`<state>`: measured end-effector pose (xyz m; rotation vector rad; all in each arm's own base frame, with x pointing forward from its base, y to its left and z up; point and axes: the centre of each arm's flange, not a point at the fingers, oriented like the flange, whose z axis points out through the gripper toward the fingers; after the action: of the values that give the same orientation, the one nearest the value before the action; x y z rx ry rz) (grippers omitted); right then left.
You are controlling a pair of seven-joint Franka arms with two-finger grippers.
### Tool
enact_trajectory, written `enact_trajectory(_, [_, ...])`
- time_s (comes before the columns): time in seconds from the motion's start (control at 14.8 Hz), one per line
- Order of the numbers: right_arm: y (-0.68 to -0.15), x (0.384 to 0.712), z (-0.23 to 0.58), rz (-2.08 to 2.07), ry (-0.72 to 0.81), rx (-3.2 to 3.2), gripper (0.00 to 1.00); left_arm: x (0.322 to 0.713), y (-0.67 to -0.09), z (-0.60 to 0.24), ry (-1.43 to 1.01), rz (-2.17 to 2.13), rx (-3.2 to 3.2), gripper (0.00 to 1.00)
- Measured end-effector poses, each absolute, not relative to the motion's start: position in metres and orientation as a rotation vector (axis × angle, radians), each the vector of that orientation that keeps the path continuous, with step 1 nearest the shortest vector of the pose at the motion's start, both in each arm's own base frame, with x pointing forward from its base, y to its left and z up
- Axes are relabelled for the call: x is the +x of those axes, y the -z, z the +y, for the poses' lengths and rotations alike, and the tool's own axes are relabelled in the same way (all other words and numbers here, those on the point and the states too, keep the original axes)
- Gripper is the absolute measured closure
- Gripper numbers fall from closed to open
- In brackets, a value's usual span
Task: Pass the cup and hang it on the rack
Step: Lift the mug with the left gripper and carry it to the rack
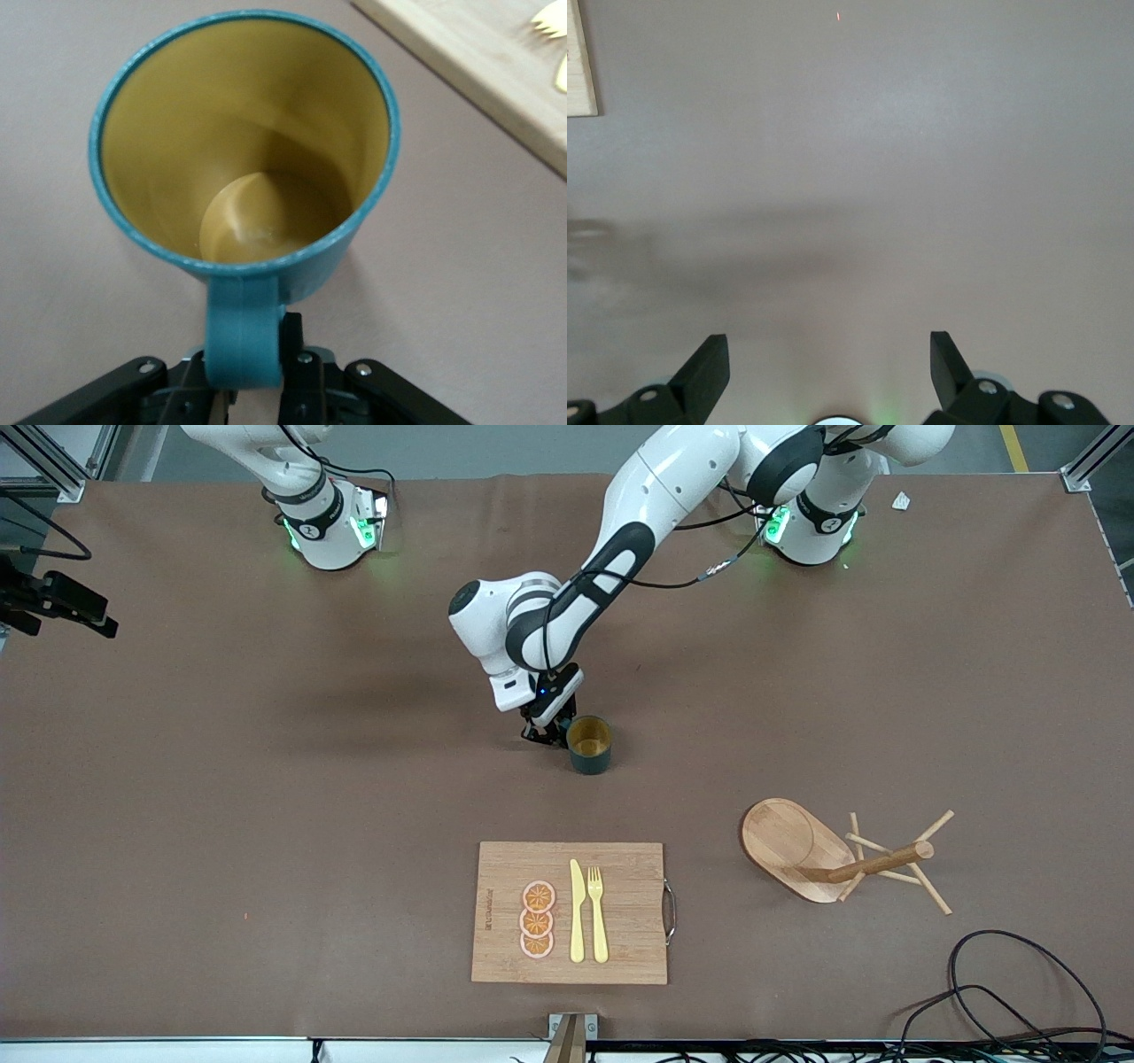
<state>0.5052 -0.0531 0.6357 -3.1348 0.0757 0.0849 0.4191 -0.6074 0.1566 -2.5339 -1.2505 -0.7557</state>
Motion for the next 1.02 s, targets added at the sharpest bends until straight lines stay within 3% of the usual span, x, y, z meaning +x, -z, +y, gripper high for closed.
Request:
enact_trajectory(0.68, [-0.668, 0.496, -0.055, 0.026, -0.006, -3.138, 0.00, 0.565, -0.332, -0.524, 0.165, -1.603, -2.810, 0.79])
enact_trajectory(1.02, [-0.668, 0.495, -0.060, 0.015, -0.010, -3.137, 0.00, 0.635, -0.422, -0.422, -0.213, -1.833, -2.933, 0.79])
